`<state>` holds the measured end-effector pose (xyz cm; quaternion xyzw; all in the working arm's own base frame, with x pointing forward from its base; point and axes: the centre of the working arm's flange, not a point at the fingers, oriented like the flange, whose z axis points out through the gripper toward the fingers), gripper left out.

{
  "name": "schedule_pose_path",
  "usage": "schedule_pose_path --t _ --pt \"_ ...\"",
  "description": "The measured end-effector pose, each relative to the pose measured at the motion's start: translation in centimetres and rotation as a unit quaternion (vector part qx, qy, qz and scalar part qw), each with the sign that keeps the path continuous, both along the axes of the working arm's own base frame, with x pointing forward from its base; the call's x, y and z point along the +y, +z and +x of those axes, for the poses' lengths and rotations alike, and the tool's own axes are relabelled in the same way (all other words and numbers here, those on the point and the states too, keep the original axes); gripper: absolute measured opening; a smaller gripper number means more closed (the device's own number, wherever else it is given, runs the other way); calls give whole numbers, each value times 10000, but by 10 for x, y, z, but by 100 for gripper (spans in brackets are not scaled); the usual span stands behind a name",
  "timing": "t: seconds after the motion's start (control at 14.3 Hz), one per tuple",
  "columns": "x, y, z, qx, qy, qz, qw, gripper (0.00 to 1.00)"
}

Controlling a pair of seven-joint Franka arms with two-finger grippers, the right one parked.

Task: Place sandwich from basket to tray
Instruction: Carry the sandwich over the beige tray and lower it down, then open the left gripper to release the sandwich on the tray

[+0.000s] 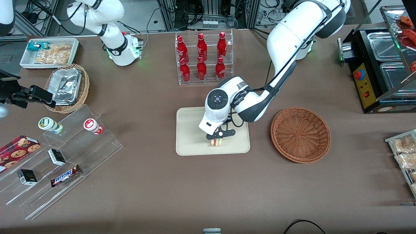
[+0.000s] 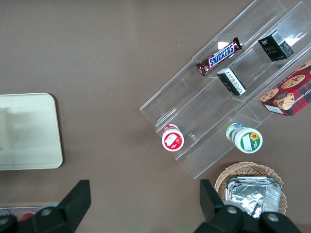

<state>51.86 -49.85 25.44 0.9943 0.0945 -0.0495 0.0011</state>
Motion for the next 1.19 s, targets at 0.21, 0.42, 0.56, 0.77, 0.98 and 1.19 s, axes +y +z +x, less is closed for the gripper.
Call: schedule_pose_path --t 0.21,0.42,0.56,0.77,0.98,1.19 --pt "-14 -12 -9 -96 120 28 9999 15" --pt "-16 -24 -9 -79 198 16 9998 15" --pt "-15 -26 -8 -85 324 0 9994 19" --pt "-15 -23 -4 -117 382 -26 9992 42" --pt "-15 -6 8 -233 457 -126 9986 74" --pt "-17 32 17 -435 510 -230 9975 100"
